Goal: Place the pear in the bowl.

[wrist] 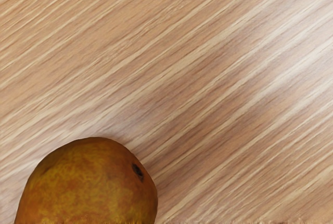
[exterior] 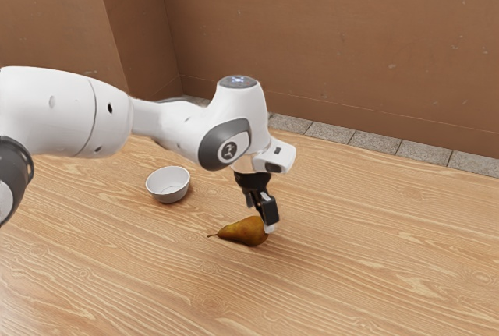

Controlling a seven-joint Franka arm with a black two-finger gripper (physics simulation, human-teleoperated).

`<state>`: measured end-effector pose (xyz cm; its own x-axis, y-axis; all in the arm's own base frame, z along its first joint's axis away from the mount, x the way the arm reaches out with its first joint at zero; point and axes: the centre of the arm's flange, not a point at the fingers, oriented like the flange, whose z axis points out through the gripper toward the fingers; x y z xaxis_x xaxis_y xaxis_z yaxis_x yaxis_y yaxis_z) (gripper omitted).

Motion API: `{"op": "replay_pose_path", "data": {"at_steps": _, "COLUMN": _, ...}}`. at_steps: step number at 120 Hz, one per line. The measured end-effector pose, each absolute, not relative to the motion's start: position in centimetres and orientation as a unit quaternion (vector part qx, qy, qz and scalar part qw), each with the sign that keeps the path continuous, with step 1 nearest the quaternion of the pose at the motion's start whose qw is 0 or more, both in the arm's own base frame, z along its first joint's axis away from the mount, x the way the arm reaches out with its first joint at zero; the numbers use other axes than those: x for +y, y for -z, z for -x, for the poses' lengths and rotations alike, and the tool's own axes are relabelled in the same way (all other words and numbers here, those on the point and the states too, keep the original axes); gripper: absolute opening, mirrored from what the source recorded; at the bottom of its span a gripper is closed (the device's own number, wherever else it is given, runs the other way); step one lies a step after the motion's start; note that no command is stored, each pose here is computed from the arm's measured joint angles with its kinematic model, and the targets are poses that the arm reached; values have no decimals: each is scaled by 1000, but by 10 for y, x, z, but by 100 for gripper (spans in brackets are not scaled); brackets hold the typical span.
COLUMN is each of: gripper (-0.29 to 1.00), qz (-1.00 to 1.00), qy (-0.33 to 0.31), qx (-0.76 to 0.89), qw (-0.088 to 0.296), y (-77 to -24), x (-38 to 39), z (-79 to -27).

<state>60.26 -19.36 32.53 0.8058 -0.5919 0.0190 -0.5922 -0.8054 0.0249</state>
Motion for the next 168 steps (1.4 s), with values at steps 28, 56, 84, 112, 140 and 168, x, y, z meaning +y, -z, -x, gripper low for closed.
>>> {"op": "replay_pose_path", "data": {"at_steps": 28, "gripper": 70, "qz": -932, "qy": 32, "qx": -360, "qw": 19, "y": -320, "x": -159, "z": -604}}
{"op": "replay_pose_path", "data": {"at_steps": 56, "gripper": 70, "qz": -895, "qy": 54, "qx": -440, "qw": 39, "y": -304, "x": -159, "z": -600}}
{"op": "replay_pose_path", "data": {"at_steps": 84, "gripper": 70, "qz": -862, "qy": 43, "qx": -501, "qw": 59, "y": -293, "x": -164, "z": -609}}
{"op": "replay_pose_path", "data": {"at_steps": 112, "gripper": 70, "qz": -836, "qy": 31, "qx": -544, "qw": 62, "y": -298, "x": -160, "z": -614}}
{"op": "replay_pose_path", "data": {"at_steps": 140, "gripper": 70, "qz": -822, "qy": 29, "qx": -566, "qw": 63, "y": -288, "x": -152, "z": -624}}
{"op": "replay_pose_path", "data": {"at_steps": 168, "gripper": 70, "qz": -813, "qy": 28, "qx": -577, "qw": 70, "y": -277, "x": -146, "z": -630}}
